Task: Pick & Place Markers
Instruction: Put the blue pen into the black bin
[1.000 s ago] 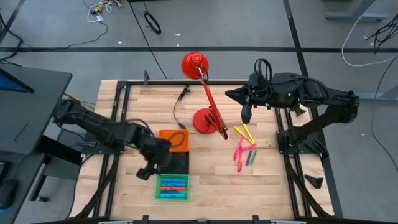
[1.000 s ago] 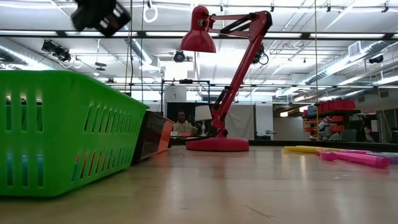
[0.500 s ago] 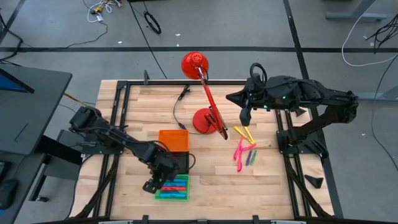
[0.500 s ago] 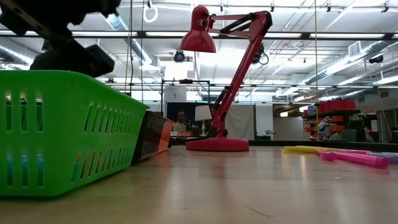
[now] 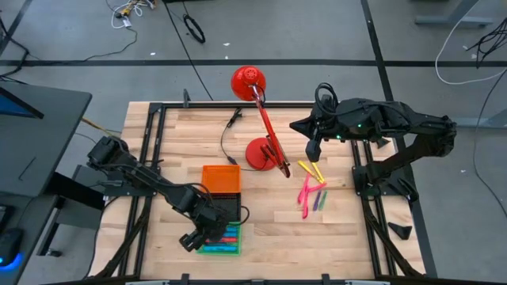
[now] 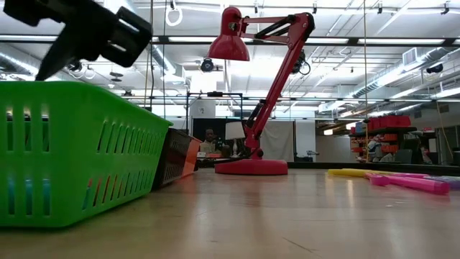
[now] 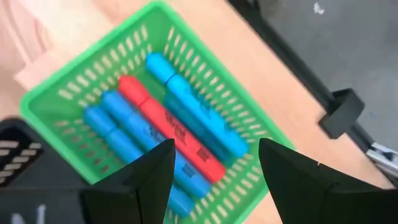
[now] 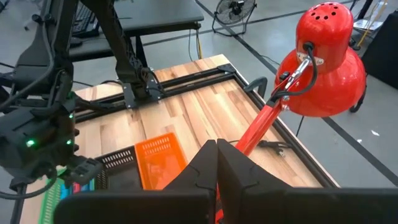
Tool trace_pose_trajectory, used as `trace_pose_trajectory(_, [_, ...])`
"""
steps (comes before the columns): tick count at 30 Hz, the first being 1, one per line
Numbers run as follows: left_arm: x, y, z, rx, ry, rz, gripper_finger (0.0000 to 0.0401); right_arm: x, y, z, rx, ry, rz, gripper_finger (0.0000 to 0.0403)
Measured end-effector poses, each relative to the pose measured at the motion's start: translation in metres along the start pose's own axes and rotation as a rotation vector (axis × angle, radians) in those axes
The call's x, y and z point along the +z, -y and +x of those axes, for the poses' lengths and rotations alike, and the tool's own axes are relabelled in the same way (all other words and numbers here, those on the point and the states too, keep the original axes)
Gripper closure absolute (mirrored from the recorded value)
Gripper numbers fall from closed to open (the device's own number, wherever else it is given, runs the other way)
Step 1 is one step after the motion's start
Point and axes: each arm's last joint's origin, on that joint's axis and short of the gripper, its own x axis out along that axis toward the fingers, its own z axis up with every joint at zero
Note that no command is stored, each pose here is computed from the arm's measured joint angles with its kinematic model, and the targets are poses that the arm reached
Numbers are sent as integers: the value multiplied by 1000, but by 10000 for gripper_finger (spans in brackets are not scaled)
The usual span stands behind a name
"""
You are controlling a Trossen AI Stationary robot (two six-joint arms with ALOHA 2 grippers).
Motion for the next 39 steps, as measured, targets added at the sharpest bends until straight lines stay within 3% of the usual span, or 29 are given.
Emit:
trace_pose_trajectory(2, [4,1,-2,-23,23,-25,163,0,0,0,0,0,0,395])
trace_pose_trajectory(8, [5,1,-2,-56,34,-285,177,0,0,0,0,0,4,395])
trace_pose_trajectory(12, [5,1,-2,-43,30,-385,196,0,0,0,-1,1,4,395])
trace_pose_trajectory(17, [5,1,0,11,26,-388,206,0,0,0,-1,1,4,395])
trace_pose_trajectory(28, [3,0,29,-14,-29,-381,206,-1,0,1,-5,-8,-26,395])
trace_pose_trajectory(39, [-1,-3,38,25,-70,-467,206,-1,0,1,-7,-14,-37,395])
